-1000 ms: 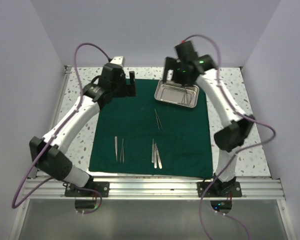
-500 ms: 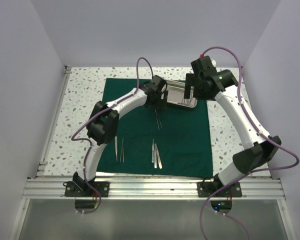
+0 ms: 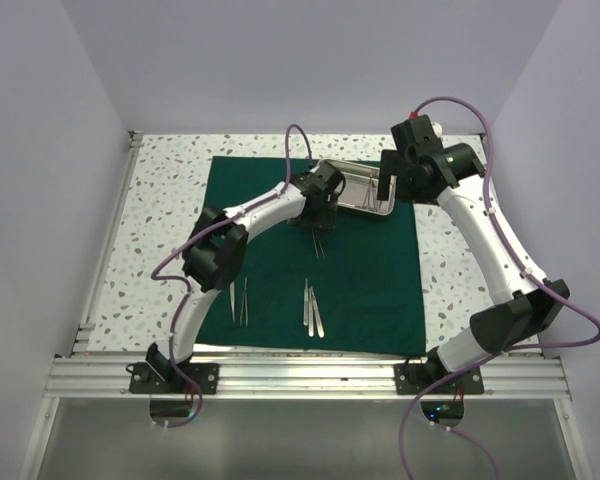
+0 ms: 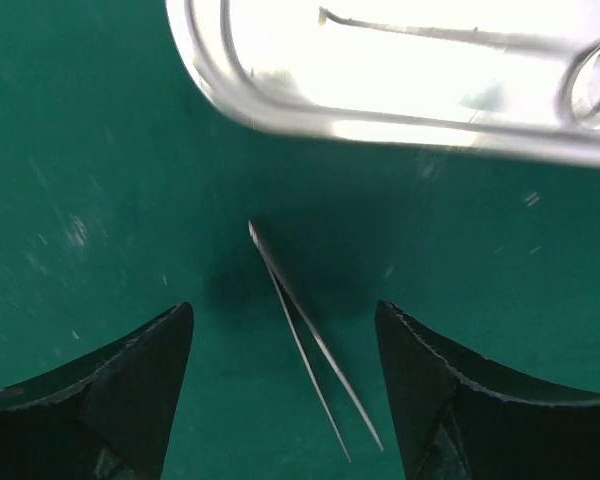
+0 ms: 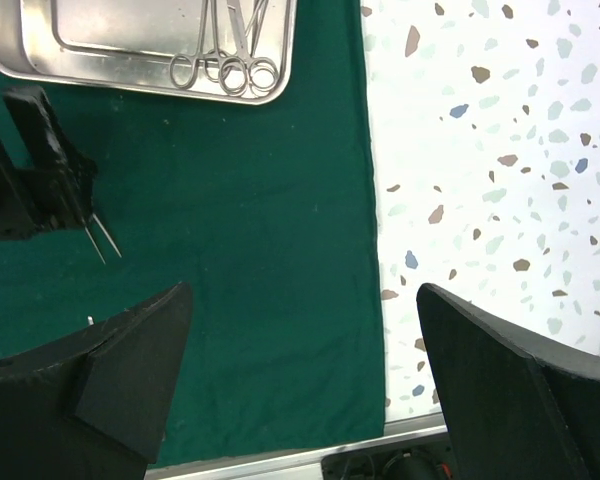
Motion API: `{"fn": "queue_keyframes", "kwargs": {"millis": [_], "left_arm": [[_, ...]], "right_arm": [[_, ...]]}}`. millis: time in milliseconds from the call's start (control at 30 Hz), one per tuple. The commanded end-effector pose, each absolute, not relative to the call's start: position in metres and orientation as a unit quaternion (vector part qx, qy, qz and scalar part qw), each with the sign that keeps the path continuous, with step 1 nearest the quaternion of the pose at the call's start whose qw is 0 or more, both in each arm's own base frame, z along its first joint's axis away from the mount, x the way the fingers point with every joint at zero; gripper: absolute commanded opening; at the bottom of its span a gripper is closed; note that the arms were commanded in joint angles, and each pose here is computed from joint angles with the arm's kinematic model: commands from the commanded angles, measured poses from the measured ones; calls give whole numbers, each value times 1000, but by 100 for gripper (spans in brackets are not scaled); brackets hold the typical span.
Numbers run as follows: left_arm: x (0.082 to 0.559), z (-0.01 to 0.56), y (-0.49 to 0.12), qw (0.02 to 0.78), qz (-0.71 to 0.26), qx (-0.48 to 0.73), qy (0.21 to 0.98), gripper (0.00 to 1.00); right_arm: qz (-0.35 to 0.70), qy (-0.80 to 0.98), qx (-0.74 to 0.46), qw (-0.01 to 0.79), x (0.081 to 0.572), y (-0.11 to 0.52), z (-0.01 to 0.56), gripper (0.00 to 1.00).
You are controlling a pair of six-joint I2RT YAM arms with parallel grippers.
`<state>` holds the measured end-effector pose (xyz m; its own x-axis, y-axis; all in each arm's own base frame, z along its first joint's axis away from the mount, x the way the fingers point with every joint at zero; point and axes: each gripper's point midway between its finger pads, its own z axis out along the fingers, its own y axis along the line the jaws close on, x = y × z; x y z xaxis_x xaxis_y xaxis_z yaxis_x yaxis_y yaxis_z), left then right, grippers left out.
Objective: Open and lay out the surgical kit
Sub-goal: Pick up the medical item from the surgical kit, then place the medical item in the surgical kit.
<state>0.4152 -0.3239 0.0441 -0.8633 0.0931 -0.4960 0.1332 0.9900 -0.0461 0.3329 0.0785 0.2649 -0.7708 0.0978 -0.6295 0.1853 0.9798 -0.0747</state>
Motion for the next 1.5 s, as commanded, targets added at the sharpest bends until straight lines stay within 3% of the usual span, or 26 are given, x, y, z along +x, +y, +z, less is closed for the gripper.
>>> {"fn": "queue_keyframes", "kwargs": {"millis": [0,267,600,633,767,900,1067,1233,1467], "left_arm": [[396,34,-313,232,-6,42,972,76],[388,18,-322,219,-15,47,975,62],[389,15,-325,217,-22,50,975,2],[391,20,-326,222,-23,49,973,0],[401,63,-330,249,-42,46,967,0],[421,154,-326,305,-92,32,947,0],[396,214,-288,327,-97,49,939,0],[324,169,-229,244,-31,64,967,0],[242,132,-173,198,-24,29,980,0]], "right_arm": [[-67,933,78,346,332,73,273,99],[-62,934,75,342,332,74,272,99],[-63,935,70,342,334,73,273,98],[-64,936,69,341,335,73,272,98],[-56,935,69,344,339,77,276,97],[-33,935,68,345,347,88,277,97],[-10,936,73,344,370,105,271,97],[11,932,79,353,406,124,271,97],[24,934,88,345,461,151,251,97]]}}
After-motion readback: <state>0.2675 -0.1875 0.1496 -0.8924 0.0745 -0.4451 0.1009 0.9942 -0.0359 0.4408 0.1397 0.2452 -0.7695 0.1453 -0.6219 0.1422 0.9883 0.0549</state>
